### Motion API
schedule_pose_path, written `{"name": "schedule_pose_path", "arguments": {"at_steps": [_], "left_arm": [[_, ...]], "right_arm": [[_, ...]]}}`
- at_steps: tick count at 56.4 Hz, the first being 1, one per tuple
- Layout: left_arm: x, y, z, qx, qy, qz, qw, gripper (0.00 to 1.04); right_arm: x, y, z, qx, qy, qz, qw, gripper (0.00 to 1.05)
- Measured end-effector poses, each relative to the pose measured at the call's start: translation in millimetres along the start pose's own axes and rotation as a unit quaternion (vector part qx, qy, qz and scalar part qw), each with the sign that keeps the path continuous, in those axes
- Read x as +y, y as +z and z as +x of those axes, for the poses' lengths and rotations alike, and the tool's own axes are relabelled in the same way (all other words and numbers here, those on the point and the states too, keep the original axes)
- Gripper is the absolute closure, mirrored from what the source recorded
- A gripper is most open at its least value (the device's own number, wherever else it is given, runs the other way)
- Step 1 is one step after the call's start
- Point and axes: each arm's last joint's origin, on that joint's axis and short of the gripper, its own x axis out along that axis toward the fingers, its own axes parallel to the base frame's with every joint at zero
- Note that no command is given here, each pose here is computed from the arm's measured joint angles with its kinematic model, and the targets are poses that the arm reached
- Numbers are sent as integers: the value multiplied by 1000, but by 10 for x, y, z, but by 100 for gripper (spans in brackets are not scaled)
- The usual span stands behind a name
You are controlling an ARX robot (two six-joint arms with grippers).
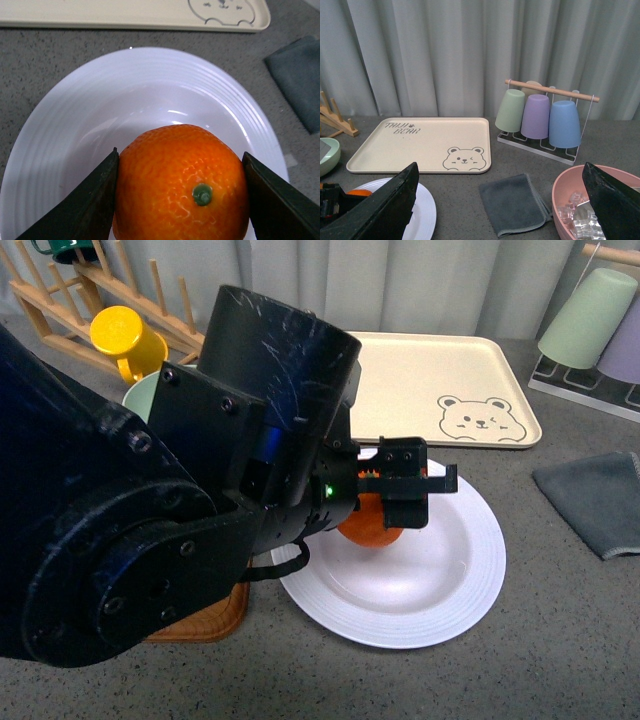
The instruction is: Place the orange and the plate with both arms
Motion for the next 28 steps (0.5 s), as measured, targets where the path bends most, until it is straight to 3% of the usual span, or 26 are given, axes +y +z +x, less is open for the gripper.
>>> {"name": "schedule_pose_path", "arguments": {"at_steps": [10, 28], "left_arm": [[57, -129, 67, 19, 9, 2, 1000, 41], [82, -91, 104, 14, 21, 7, 1000, 41]], "right_arm": [[0, 0, 0, 0, 0, 0, 1000, 9], [0, 0, 0, 0, 0, 0, 1000, 9]]}}
